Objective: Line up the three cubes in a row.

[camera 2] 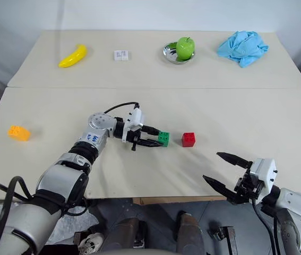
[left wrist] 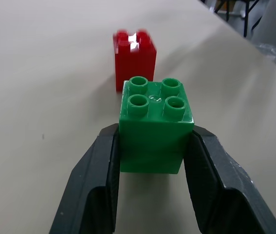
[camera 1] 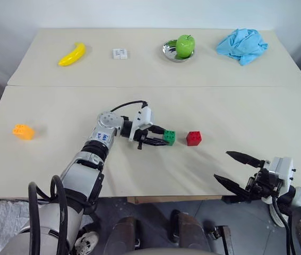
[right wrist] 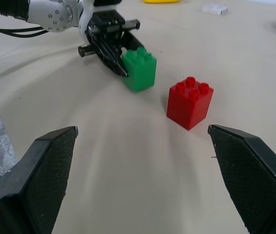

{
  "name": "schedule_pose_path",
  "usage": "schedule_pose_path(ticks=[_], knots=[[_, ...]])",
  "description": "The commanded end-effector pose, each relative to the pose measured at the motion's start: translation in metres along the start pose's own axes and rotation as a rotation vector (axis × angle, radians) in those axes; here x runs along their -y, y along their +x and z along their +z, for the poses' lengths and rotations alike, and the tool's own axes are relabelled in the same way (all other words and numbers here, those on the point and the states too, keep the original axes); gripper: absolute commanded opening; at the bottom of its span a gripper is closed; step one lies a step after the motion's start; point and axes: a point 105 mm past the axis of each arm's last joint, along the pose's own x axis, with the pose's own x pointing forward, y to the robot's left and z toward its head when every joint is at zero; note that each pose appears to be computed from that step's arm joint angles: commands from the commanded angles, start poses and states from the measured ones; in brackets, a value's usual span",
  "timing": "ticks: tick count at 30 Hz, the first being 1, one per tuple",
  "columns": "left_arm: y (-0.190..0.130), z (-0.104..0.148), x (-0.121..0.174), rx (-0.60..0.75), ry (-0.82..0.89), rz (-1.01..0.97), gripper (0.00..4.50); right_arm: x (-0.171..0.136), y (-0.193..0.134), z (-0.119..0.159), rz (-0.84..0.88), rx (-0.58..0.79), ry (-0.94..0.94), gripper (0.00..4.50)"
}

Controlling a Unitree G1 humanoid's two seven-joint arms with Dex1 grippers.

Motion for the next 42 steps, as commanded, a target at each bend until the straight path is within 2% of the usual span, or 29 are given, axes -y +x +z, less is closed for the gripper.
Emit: schedule_pose_path(ticks=[1,10,14,19,20,31,34,42], knots=[[-0.002,0.006,-0.009,-0.002,0.027,0.046,1.49,0.008,-0.008,0.007,-0.04,0.044,-0.023,4.5],[-0.008,-0.004,-0.004,-0.007,-0.017,0.046,1.49,0.013,-0.005,0.005,-0.036,0.053,-0.024,4.5],[-0.012,-0.005,-0.002,0.026,-0.053,0.037,2.83,0.012,0.0,0.005,-0.004,0.062,-0.022,4.5],[-0.017,-0.004,0.0,0.052,-0.059,0.027,4.29,0.014,0.004,0.004,0.008,0.062,-0.023,4.5],[-0.017,-0.004,0.001,0.05,-0.052,0.025,4.45,0.014,0.004,0.004,0.011,0.062,-0.024,4.5],[-0.004,0.004,-0.005,0.077,-0.027,0.051,4.45,0.009,0.011,0.006,0.01,0.076,-0.02,4.5],[-0.004,0.006,-0.003,0.084,-0.029,0.022,3.89,0.007,0.01,0.006,0.006,0.071,-0.017,4.5],[-0.002,0.0,0.003,0.069,-0.041,-0.001,1.49,0.005,0.008,0.005,-0.007,0.062,-0.017,4.5]])
